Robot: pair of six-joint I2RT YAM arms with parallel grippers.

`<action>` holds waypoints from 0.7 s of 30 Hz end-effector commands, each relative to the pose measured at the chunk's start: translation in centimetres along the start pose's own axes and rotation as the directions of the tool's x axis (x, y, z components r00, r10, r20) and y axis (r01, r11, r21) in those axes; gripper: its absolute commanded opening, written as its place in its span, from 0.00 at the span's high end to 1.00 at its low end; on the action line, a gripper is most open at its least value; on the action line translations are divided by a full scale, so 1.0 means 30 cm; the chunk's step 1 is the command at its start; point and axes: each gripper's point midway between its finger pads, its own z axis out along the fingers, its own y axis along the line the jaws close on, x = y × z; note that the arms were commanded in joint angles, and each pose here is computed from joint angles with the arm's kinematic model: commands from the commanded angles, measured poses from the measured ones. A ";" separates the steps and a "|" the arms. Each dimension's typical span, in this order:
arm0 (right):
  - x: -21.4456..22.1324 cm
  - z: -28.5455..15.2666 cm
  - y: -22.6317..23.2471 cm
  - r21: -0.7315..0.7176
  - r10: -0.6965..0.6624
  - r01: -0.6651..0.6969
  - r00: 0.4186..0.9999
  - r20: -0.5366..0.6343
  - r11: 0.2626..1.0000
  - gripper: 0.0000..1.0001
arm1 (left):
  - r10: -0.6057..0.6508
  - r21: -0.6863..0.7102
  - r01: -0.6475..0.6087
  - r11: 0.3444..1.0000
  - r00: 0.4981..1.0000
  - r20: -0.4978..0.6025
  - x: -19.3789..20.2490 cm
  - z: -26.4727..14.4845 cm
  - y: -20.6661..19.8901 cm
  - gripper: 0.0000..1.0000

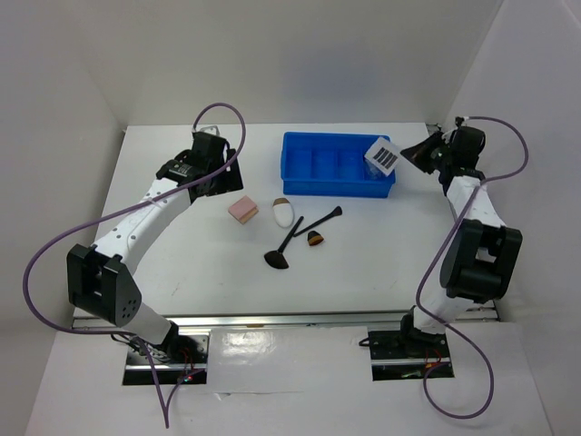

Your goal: Organize the makeup

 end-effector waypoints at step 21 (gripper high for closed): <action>0.035 0.108 0.480 -0.119 -0.156 0.180 0.969 0.190 0.976 1.00 | 0.010 0.013 -0.011 1.000 0.997 0.075 -0.080 -0.060 -0.007 0.08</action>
